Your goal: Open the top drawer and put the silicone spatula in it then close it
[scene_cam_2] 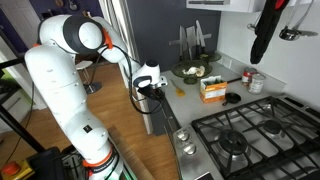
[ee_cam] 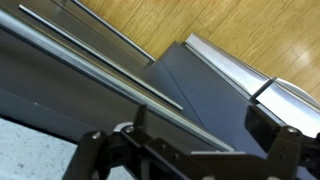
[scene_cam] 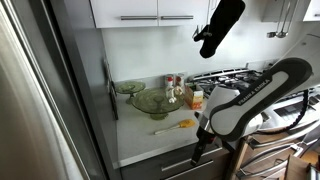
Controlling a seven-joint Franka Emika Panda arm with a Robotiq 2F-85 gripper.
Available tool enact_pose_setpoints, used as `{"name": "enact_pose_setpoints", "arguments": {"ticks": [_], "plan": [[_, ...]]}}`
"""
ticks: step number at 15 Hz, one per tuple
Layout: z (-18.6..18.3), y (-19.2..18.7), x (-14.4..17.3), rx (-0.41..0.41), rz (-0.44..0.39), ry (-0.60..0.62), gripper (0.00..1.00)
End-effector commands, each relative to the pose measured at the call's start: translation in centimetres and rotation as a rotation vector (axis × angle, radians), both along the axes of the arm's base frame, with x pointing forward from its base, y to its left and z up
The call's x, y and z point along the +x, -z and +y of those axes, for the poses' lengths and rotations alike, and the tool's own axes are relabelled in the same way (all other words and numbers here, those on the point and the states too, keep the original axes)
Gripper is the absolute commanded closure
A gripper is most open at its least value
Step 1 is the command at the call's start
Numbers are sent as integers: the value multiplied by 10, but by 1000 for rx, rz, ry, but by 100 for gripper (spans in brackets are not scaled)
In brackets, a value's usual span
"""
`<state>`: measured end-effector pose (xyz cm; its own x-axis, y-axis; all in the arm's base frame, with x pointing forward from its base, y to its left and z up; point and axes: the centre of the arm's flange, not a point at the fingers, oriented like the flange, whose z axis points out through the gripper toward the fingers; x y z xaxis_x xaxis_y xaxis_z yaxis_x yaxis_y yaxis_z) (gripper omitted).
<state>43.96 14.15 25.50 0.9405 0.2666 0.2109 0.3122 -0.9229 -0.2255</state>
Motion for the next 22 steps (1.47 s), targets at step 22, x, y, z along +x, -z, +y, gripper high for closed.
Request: {"name": "enact_pose_setpoints", "arguments": {"ticks": [22], "plan": [[-10,45,-15,-81,-123,-353,0]]}}
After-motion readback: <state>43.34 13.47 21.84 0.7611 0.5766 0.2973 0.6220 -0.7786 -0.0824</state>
